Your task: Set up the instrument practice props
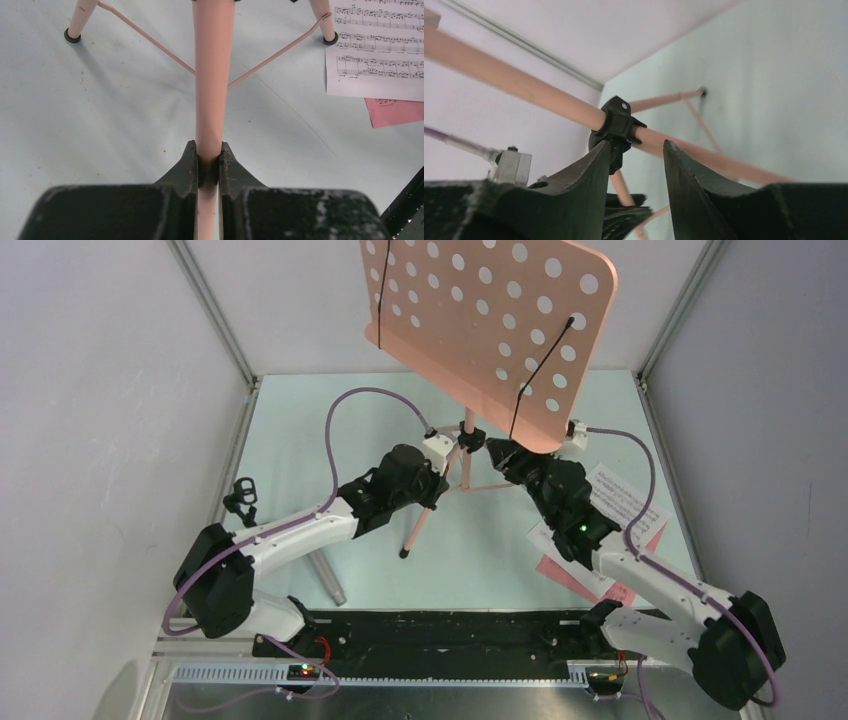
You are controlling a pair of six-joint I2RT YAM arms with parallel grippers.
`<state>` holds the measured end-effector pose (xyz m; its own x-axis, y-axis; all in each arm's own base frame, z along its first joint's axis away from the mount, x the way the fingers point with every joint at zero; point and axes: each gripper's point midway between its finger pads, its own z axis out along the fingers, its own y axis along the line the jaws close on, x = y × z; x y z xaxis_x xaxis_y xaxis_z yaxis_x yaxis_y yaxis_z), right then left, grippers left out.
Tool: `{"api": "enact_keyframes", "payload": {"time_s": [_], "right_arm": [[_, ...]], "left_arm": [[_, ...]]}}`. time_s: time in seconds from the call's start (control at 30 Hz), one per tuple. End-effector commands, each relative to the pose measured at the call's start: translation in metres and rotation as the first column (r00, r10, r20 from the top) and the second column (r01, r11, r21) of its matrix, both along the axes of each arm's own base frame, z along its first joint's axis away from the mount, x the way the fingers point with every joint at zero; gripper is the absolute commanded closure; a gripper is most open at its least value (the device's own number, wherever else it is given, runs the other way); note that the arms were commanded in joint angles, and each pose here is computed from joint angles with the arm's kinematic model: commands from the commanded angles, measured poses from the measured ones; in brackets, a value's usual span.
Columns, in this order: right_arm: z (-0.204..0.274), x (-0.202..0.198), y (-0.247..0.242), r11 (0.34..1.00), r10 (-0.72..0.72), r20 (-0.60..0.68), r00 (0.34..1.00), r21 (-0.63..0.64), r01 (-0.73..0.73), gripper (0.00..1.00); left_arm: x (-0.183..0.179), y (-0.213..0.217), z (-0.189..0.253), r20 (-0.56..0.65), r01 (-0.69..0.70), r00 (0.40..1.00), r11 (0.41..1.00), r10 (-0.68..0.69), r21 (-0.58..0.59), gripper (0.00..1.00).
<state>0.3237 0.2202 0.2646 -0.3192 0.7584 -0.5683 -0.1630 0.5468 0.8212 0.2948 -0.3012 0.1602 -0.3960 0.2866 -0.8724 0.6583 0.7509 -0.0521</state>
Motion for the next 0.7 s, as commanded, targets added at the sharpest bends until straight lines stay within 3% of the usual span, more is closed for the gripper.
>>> {"api": "enact_keyframes", "payload": {"time_s": [0.0, 0.1, 0.17, 0.27, 0.33, 0.4, 0.43, 0.67], "right_arm": [[0.035, -0.002, -0.038, 0.891, -0.085, 0.307, 0.948, -0.402, 0.210, 0.52], [0.053, -0.014, -0.031, 0.803, 0.040, 0.490, 0.871, -0.534, 0.263, 0.52], [0.050, -0.017, -0.024, 0.732, 0.138, 0.534, 0.834, -0.623, 0.277, 0.54], [0.034, -0.013, -0.033, 0.618, 0.160, 0.564, 0.810, -0.697, 0.363, 0.60], [0.030, -0.011, -0.047, 0.569, 0.125, 0.615, 0.779, -0.687, 0.452, 0.60], [0.023, -0.009, -0.051, 0.475, 0.163, 0.635, 0.755, -0.721, 0.504, 0.61], [0.025, -0.010, -0.051, 0.465, 0.170, 0.649, 0.742, -0.716, 0.520, 0.61], [0.037, -0.020, -0.018, 0.288, 0.429, 0.678, 0.597, -0.729, 0.621, 0.53]], "left_arm": [[0.006, 0.039, -0.035, -0.054, -0.104, 0.992, 0.980, 0.115, 0.169, 1.00], [0.006, 0.039, -0.035, -0.055, -0.105, 0.992, 0.981, 0.115, 0.166, 1.00], [0.005, 0.039, -0.035, -0.054, -0.104, 0.992, 0.981, 0.114, 0.166, 1.00], [0.006, 0.039, -0.034, -0.053, -0.105, 0.992, 0.980, 0.115, 0.167, 1.00], [0.006, 0.039, -0.034, -0.054, -0.102, 0.992, 0.981, 0.113, 0.166, 1.00], [0.005, 0.039, -0.034, -0.053, -0.102, 0.992, 0.981, 0.111, 0.165, 1.00], [0.006, 0.039, -0.033, -0.051, -0.102, 0.992, 0.981, 0.111, 0.164, 1.00], [0.005, 0.040, -0.035, -0.053, -0.104, 0.992, 0.980, 0.114, 0.169, 1.00]]}}
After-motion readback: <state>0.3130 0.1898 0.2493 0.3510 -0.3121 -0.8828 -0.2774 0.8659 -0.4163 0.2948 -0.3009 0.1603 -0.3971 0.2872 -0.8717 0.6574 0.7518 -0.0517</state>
